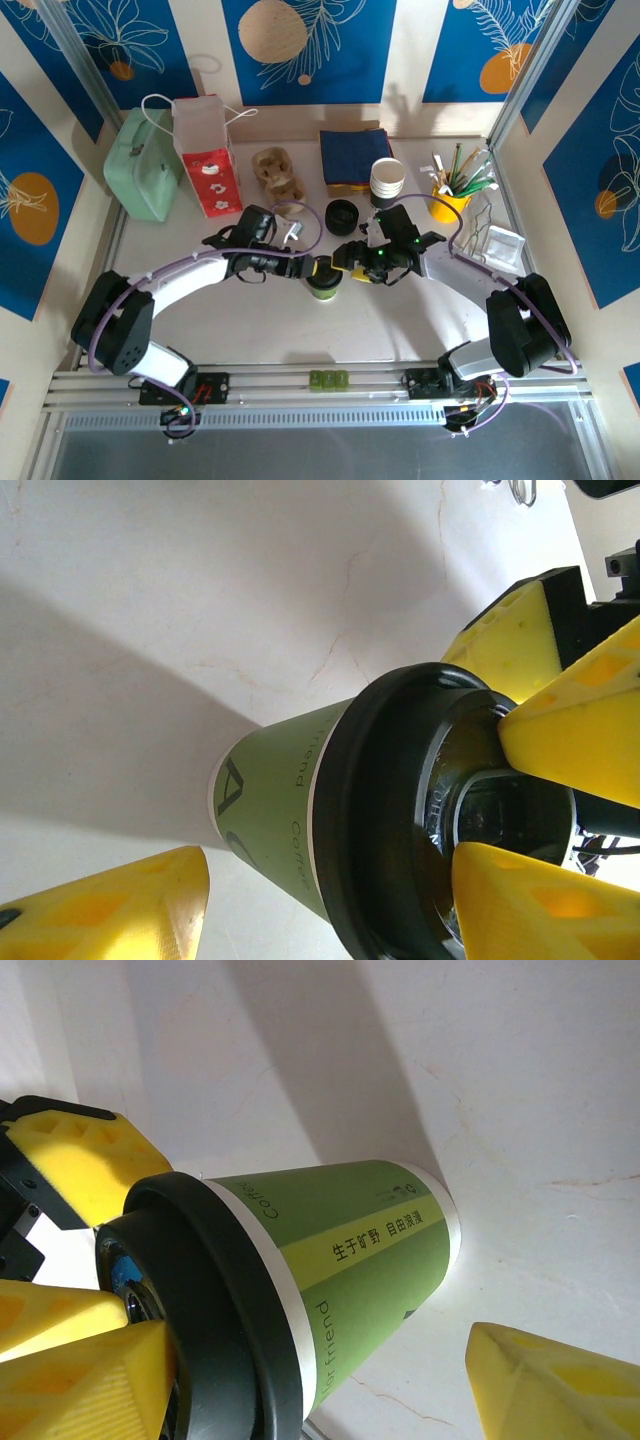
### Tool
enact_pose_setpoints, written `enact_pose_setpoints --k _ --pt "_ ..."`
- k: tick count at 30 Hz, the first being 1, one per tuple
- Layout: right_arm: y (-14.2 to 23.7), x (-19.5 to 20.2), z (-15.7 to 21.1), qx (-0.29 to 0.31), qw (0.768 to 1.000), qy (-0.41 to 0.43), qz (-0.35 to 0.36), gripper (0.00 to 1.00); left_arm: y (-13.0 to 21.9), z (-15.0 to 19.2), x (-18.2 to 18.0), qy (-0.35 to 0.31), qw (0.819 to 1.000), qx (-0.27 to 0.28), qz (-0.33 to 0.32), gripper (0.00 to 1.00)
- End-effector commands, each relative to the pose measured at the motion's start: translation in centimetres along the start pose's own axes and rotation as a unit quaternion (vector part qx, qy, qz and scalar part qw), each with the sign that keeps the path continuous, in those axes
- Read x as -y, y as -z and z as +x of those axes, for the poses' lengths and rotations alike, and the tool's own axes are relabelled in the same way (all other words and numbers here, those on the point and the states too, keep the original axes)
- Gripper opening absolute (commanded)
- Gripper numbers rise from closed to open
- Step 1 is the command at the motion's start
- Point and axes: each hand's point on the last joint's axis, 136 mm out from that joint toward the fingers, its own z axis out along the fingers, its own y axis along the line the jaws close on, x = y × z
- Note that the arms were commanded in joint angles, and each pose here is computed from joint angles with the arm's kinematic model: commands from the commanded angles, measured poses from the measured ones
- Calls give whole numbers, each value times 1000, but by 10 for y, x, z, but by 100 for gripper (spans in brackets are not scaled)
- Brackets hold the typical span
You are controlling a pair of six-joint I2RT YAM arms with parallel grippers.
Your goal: Pack the takeout coffee
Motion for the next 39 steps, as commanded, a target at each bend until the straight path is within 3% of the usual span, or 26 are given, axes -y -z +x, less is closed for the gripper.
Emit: enact_pose_setpoints --k 1,11,28,39 --pt "-13 52 30 -38 994 -46 95 75 -11 58 -47 24 993 -74 -88 64" --pt "-17 58 34 -40 993 -52 95 75 -15 60 -45 19 995 -64 -81 64" --pt "15 -9 3 -24 999 -10 42 78 5 -2 6 6 999 -15 -27 65" --pt "31 -30 4 -17 1000 2 14 79 15 -13 25 -10 1000 -4 -2 66"
